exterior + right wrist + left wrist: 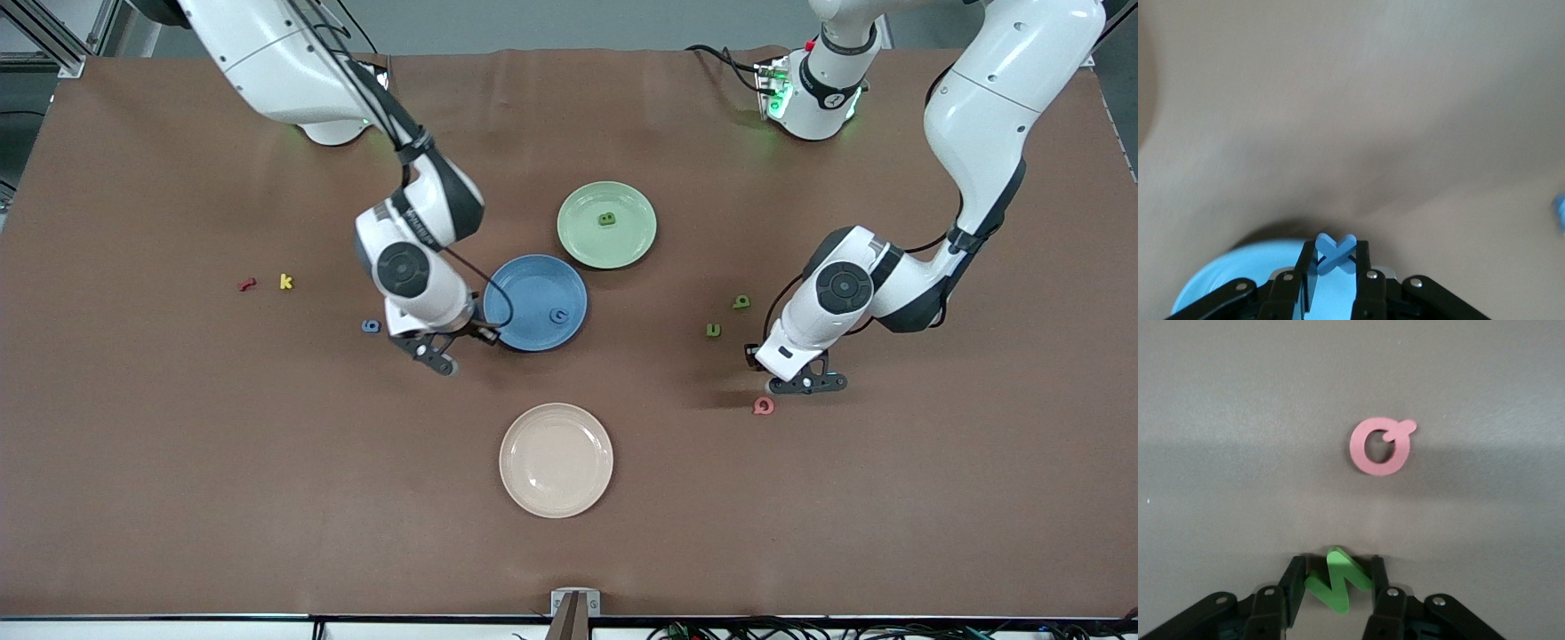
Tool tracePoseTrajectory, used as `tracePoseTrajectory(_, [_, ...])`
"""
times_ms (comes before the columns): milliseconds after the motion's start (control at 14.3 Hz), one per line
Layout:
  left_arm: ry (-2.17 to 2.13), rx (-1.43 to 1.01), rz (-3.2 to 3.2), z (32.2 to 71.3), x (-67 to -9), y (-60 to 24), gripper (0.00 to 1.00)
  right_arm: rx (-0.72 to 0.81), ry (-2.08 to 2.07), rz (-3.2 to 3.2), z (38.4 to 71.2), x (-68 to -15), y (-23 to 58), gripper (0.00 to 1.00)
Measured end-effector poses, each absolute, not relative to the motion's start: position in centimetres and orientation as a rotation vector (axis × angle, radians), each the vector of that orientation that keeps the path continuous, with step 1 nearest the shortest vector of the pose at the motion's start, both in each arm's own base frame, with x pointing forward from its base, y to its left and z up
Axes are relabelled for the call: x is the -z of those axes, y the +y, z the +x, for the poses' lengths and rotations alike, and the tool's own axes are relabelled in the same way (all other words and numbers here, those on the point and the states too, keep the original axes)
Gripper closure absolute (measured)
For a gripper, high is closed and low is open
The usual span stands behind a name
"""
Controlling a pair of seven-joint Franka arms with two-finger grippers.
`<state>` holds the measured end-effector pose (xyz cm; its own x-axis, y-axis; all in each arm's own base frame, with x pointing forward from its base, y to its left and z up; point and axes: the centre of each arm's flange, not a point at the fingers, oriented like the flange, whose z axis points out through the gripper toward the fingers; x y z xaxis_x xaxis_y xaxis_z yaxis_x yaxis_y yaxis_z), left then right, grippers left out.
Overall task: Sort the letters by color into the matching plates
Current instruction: 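Carry the X to the blue plate while the left gripper grasps green W, then drop the green W on the green plate with the left gripper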
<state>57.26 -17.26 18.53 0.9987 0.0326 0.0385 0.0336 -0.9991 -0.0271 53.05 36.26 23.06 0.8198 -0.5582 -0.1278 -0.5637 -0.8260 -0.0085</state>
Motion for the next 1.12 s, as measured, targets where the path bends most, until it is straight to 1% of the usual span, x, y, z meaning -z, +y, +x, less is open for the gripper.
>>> tracePoseTrajectory(210, [-0.047,0.038,-3.107,56.3,-20.6,-20.4,0.56,-0.166,0.977,-2.921,51.0,-23.3,39.6,0.73])
tracePoseTrajectory(490, [-0.102,-0.013,-3.091,52.9,-24.9,-27.1,0.56,-0.149,1.008,-2.892,49.4,-22.4,41.9,0.73])
tracePoseTrajectory(560, [-0.118,-0.02,-3.096,51.9,-25.7,-28.8,0.56,-0.152,1.01,-2.893,49.3,-21.9,42.0,0.67])
tracePoseTrajectory(630, [-0.14,-0.028,-3.103,50.9,-26.1,-30.4,0.56,-0.156,1.012,-2.897,49.2,-21.5,41.9,0.58])
tracePoseTrajectory(1049, [-0.133,-0.136,-3.101,42.9,-25.2,-36.3,0.56,-0.148,1.015,-2.898,49.6,-21.4,41.7,0.01])
tracePoseTrajectory(1119, [-0.133,-0.15,-3.101,41.8,-25.0,-37.3,0.56,-0.133,1.007,-2.903,49.8,-21.5,41.6,0.0])
